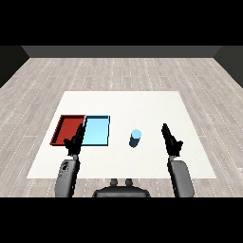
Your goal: Pick the blue can and put it in the blue box
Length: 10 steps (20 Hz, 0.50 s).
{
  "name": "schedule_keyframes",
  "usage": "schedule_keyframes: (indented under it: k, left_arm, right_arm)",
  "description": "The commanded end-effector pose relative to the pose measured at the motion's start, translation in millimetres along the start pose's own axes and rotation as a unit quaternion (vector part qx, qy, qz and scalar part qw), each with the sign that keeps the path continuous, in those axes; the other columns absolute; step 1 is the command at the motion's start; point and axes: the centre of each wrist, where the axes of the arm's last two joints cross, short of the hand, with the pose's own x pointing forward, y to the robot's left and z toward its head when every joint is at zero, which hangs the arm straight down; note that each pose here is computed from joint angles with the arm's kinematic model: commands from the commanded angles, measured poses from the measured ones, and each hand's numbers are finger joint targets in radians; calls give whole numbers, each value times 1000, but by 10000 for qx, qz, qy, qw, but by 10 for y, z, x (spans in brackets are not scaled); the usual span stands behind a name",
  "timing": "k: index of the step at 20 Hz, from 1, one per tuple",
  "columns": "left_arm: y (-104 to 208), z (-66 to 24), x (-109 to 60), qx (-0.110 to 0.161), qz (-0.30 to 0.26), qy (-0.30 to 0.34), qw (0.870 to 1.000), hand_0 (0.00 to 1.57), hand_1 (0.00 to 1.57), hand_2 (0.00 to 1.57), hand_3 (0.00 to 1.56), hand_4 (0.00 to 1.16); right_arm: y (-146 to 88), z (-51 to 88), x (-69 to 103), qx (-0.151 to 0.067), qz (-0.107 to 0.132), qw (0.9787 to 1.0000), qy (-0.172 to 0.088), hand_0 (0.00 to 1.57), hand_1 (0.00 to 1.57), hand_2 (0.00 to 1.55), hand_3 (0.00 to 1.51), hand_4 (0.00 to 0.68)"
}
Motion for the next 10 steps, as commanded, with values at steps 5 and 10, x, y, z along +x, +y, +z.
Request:
schedule_keyframes:
  k: [5,10]
  left_arm:
    - [17,56,-58,-244,-239,43,9994,0,0,0,0,0]
    - [-117,45,162,-148,716,-2134,9742,0,0,0,0,0]
  right_arm:
    - [39,-83,-16,8,-27,10000,91,0,0,0,0,0]
    - [150,-114,193,441,-1235,9811,-1425,0,0,0,0,0]
